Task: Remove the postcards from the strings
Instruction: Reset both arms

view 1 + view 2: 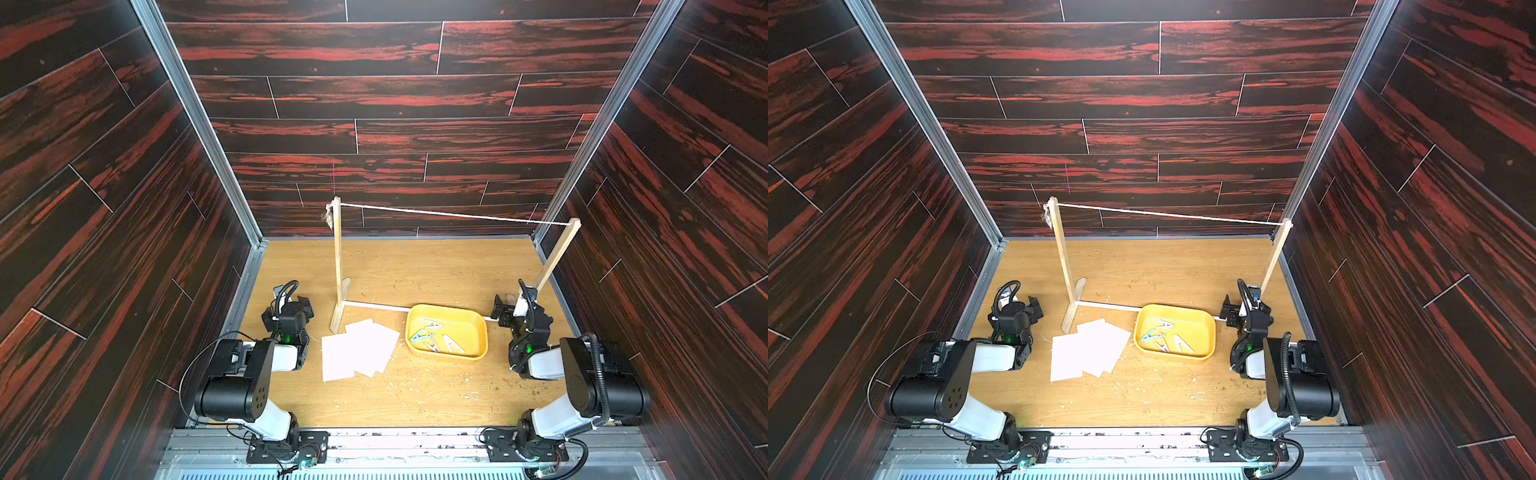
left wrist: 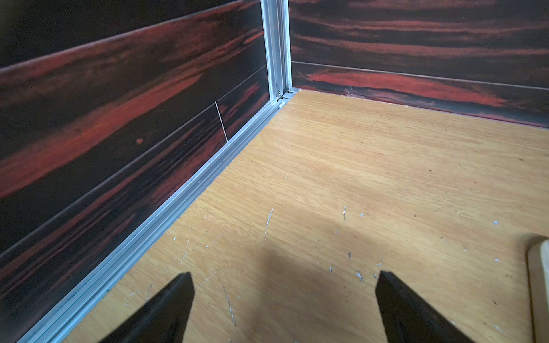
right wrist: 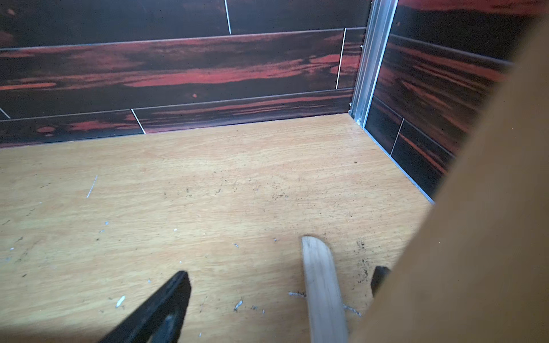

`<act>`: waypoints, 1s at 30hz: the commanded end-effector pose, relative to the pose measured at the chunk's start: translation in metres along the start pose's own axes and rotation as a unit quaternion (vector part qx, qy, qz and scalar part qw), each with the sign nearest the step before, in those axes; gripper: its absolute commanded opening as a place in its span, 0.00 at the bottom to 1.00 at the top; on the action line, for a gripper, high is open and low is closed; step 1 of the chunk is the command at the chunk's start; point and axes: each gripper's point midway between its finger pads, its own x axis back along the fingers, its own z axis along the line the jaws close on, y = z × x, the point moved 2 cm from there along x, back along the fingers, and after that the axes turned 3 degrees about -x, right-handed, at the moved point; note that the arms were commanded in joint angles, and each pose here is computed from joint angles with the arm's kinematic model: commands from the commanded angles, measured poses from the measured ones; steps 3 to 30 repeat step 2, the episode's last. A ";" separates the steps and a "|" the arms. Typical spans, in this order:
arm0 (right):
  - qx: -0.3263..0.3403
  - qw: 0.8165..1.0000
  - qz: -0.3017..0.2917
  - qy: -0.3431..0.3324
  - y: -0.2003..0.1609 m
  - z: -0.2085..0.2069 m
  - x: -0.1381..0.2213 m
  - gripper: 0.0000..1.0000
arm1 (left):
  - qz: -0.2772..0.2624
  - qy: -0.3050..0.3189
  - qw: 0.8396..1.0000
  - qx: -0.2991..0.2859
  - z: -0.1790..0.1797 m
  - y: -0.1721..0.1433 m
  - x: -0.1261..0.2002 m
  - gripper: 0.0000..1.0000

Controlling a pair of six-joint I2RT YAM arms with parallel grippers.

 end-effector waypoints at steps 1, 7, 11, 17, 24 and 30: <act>-0.010 1.000 -0.011 0.005 0.008 -0.001 -0.002 0.99 | -0.007 0.001 1.000 0.009 0.002 0.007 0.001 1.00; -0.011 1.000 -0.012 0.005 0.008 -0.001 -0.002 0.99 | -0.007 0.001 1.000 0.009 0.002 0.008 0.001 1.00; -0.011 1.000 -0.012 0.005 0.008 -0.001 -0.002 0.99 | -0.007 0.001 1.000 0.009 0.002 0.008 0.001 1.00; -0.011 1.000 -0.012 0.005 0.008 -0.001 -0.002 0.99 | -0.007 0.001 1.000 0.009 0.002 0.008 0.001 1.00; -0.011 1.000 -0.012 0.005 0.008 -0.001 -0.002 0.99 | -0.007 0.001 1.000 0.009 0.002 0.008 0.001 1.00; -0.011 1.000 -0.012 0.005 0.008 -0.001 -0.002 0.99 | -0.007 0.001 1.000 0.009 0.002 0.008 0.001 1.00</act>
